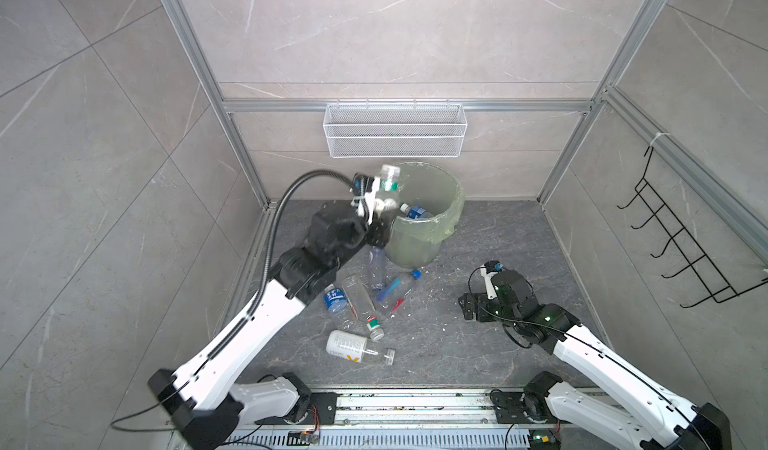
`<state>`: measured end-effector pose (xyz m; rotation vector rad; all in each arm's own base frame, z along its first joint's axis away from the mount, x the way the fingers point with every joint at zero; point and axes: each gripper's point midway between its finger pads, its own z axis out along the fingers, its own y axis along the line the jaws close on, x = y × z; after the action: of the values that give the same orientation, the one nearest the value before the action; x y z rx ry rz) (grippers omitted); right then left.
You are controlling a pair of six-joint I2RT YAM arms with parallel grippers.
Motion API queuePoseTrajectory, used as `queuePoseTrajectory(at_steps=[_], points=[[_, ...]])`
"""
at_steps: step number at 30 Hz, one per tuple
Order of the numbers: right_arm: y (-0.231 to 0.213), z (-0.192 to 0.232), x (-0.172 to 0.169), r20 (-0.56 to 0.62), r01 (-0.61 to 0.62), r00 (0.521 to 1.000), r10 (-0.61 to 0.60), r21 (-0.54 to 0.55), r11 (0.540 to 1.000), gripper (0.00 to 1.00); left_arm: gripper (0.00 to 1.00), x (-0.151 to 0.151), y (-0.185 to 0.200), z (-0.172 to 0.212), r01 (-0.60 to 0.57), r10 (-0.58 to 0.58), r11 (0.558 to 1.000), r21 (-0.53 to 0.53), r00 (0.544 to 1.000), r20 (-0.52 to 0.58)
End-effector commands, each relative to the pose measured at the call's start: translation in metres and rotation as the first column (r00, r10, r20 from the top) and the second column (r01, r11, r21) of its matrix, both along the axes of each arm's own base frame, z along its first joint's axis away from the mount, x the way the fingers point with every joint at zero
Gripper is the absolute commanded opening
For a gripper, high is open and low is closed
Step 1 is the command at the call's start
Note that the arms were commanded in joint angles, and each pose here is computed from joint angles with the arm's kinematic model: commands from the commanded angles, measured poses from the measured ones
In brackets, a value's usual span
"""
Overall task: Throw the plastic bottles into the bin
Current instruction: 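Carry the tea bottle over the bin and open the left gripper, then withdraw the left gripper from the bin back toward the pile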
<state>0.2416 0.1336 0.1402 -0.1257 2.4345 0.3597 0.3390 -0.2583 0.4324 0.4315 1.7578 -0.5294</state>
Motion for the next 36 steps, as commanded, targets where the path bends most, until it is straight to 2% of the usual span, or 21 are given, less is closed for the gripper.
queuePoseTrajectory(at_steps=[1, 4, 7, 9, 14, 18, 26, 36], points=[[0.006, 0.016, 0.003, 0.037, -0.019, 0.999, 0.018, 0.029, 0.999, 0.99, 0.54, 0.048, -0.037, 0.001, 0.129, -0.128, 0.992, 0.013, 0.991, -0.042], [0.005, 0.019, 0.001, 0.044, -0.019, 0.999, 0.017, 0.038, 0.999, 0.99, 0.99, 0.103, -0.041, 0.002, 0.068, -0.068, 0.998, -0.001, 0.993, -0.094], [0.004, 0.021, -0.002, 0.049, -0.019, 0.999, 0.017, 0.046, 0.999, 0.99, 1.0, 0.133, -0.039, 0.008, 0.051, -0.054, 0.998, -0.032, 0.994, -0.096], [0.002, 0.024, -0.004, 0.053, -0.018, 0.998, 0.016, 0.047, 0.999, 0.99, 1.0, 0.134, -0.038, 0.01, 0.051, -0.054, 0.998, -0.033, 0.995, -0.089], [-0.002, 0.03, -0.009, 0.066, -0.023, 0.998, 0.02, 0.044, 0.999, 0.99, 1.0, 0.103, -0.016, 0.022, 0.029, -0.03, 0.997, -0.067, 0.999, -0.015], [-0.001, 0.026, -0.008, 0.054, -0.028, 0.998, 0.027, 0.03, 0.999, 1.0, 1.0, 0.076, 0.001, 0.017, 0.013, -0.016, 0.997, -0.078, 0.999, -0.032], [0.003, 0.024, -0.001, 0.044, -0.035, 0.998, 0.035, 0.008, 0.999, 0.99, 1.0, 0.033, 0.039, -0.033, -0.072, 0.067, 0.997, -0.034, 0.991, -0.117], [0.006, 0.026, 0.003, 0.043, -0.055, 0.998, 0.055, -0.005, 0.998, 0.99, 0.99, -0.008, 0.06, -0.093, -0.107, 0.111, 0.994, 0.027, 0.972, -0.205]])
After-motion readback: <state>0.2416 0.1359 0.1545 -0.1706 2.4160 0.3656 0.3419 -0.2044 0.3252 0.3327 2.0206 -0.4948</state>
